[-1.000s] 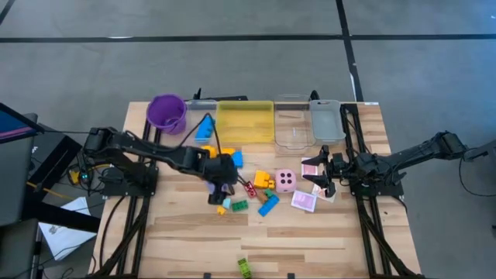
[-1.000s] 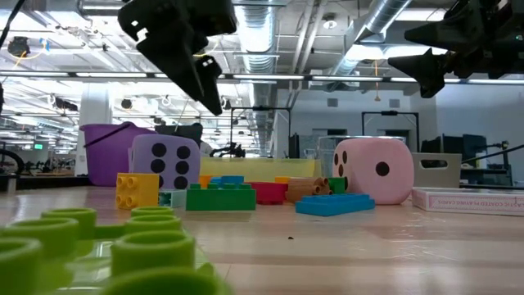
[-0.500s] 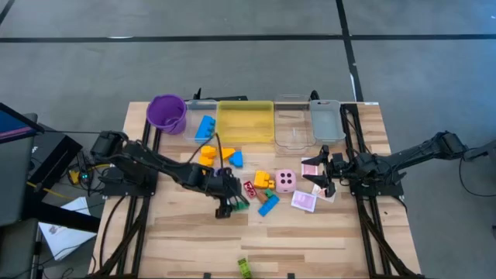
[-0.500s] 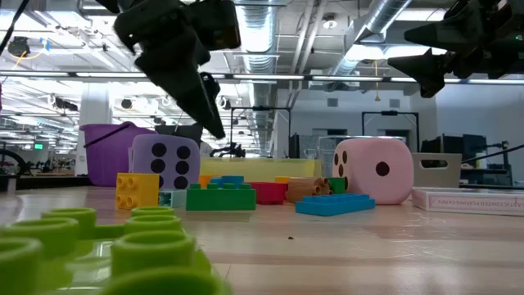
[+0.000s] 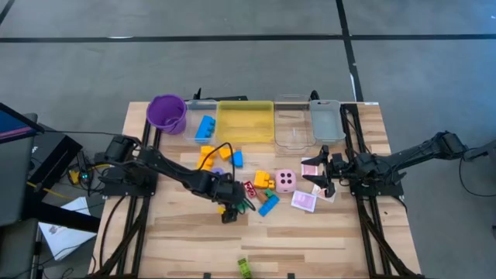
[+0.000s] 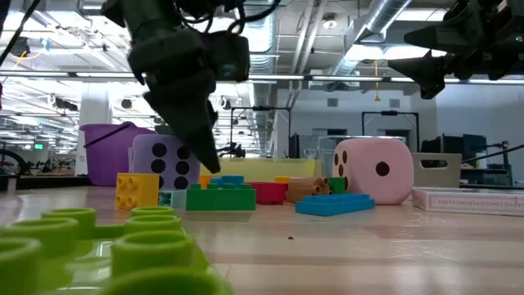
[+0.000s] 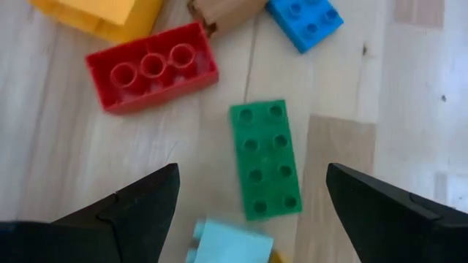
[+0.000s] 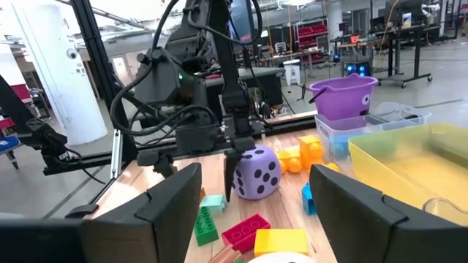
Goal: Pick & Place Toys
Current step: Put the small green game piece into the gray bin
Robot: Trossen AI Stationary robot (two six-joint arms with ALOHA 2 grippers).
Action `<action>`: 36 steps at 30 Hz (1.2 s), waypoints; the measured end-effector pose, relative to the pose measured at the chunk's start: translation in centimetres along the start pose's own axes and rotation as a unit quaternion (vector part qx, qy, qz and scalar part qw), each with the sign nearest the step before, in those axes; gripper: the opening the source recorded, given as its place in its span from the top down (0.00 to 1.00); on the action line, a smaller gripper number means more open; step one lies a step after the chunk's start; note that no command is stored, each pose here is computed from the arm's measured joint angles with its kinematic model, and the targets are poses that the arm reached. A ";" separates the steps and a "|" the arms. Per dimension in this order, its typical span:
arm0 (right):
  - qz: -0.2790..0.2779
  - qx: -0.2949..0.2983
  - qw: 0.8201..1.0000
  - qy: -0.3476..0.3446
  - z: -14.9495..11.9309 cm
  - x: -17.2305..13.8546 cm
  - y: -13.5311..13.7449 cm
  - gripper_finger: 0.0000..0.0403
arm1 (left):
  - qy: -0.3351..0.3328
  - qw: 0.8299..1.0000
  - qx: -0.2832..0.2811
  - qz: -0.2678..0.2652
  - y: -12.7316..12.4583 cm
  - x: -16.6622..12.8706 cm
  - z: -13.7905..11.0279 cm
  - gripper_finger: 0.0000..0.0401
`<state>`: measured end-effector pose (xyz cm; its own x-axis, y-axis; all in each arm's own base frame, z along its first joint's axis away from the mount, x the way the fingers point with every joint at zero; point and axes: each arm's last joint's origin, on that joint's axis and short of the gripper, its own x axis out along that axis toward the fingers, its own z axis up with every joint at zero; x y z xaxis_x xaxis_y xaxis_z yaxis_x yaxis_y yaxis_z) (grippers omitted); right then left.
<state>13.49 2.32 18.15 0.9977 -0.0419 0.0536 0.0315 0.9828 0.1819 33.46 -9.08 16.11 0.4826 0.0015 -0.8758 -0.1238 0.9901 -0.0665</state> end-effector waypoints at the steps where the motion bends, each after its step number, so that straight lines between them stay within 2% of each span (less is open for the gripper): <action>1: 0.000 0.000 1.000 0.000 0.0 0.0 0.0 0.38 | 0.004 1.000 -0.001 0.004 0.0 0.1 -0.1 0.16; 12: -0.003 -0.001 1.000 0.002 0.0 0.0 0.0 0.38 | 0.015 1.000 0.000 0.008 -0.1 0.7 -0.4 0.16; 26: -0.004 -0.001 1.000 0.003 -0.1 0.0 0.0 0.38 | 0.027 0.999 0.021 0.041 -0.9 1.5 -1.4 0.16; 32: -0.004 -0.002 1.000 0.006 -0.1 0.0 0.0 0.38 | 0.000 0.998 0.055 0.035 -1.3 1.5 -1.1 0.16; 36: -0.004 -0.002 1.000 0.006 -0.1 0.0 0.0 0.38 | 0.012 0.997 0.066 0.043 -1.1 1.5 -1.3 0.16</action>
<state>13.50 2.30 18.01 0.9981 -0.0478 0.0398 0.0399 0.9832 0.1781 33.19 -10.39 14.30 0.4533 0.0854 -0.8872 -0.0485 0.9963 0.0711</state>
